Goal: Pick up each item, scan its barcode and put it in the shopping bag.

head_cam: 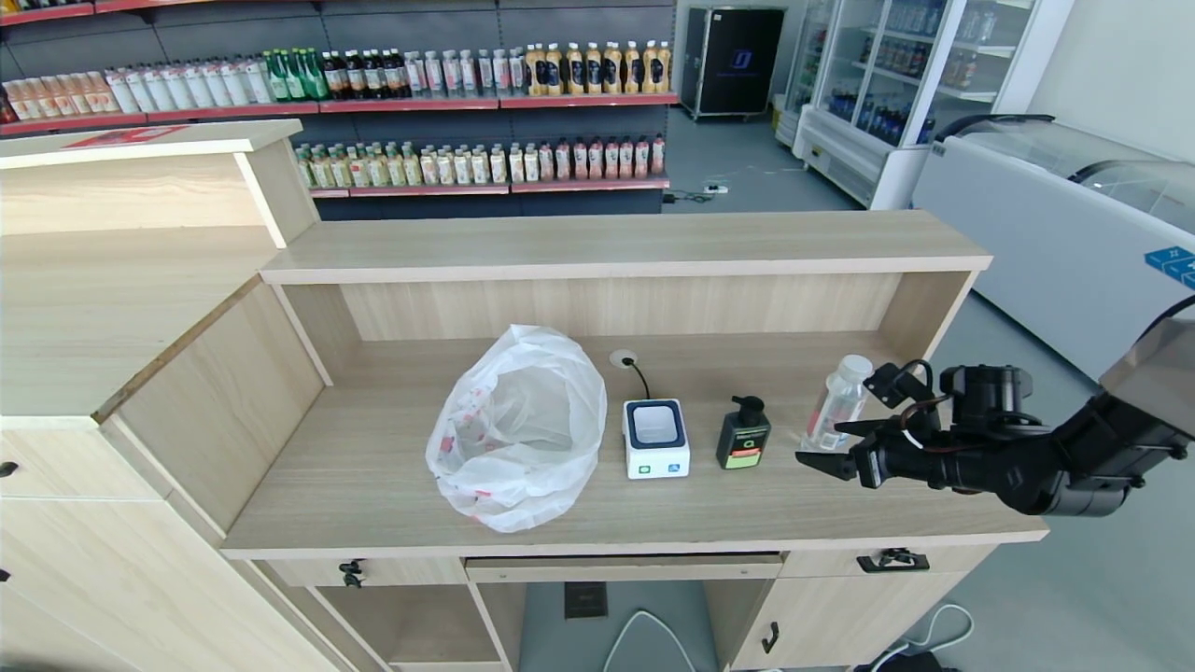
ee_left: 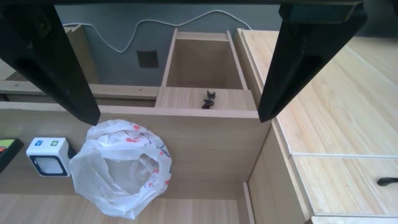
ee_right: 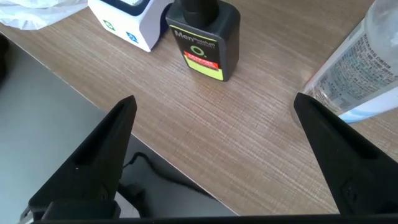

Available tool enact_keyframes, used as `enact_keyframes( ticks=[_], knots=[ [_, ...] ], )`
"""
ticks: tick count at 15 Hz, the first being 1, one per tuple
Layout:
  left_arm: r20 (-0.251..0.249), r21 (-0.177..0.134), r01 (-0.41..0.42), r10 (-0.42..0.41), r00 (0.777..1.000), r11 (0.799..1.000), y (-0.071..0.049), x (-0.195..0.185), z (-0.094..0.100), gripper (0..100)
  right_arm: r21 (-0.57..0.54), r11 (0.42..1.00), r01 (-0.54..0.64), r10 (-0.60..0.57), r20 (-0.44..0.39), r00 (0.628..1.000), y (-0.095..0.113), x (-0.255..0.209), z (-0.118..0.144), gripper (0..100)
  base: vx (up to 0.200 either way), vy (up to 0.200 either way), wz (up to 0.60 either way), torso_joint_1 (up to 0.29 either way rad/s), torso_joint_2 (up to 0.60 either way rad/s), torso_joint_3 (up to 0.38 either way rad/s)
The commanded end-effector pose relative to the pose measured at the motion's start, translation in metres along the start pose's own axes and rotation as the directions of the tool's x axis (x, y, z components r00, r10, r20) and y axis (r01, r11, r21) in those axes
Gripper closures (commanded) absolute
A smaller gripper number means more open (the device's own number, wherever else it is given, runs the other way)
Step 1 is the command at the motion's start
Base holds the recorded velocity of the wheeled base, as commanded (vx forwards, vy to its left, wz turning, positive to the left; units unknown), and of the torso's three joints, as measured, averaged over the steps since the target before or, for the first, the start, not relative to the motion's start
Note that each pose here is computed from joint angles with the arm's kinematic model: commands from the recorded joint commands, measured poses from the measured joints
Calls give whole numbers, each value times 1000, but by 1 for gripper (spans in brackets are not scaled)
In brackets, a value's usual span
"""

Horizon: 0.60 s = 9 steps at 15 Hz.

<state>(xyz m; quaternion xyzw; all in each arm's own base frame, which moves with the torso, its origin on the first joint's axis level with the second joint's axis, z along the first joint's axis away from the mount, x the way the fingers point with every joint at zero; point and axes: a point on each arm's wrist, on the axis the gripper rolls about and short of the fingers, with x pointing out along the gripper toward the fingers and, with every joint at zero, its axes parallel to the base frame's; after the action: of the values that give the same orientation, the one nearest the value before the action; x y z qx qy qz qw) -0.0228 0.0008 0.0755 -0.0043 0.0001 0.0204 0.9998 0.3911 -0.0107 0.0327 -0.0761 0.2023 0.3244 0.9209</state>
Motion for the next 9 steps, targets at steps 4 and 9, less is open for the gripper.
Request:
enact_keyframes(
  ticks=[4,9],
  knots=[
    [0,-1,-2,2,1000,1000,0,0,0,0,-2,1000,-2,2,0,1000,-5,12,-12,0,0,0,0,0,0,0],
    [0,-1,-2,2,1000,1000,0,0,0,0,-36,999,-6,7,43,999,-10,31,-7,0,0,0,0,0,0,0]
  ],
)
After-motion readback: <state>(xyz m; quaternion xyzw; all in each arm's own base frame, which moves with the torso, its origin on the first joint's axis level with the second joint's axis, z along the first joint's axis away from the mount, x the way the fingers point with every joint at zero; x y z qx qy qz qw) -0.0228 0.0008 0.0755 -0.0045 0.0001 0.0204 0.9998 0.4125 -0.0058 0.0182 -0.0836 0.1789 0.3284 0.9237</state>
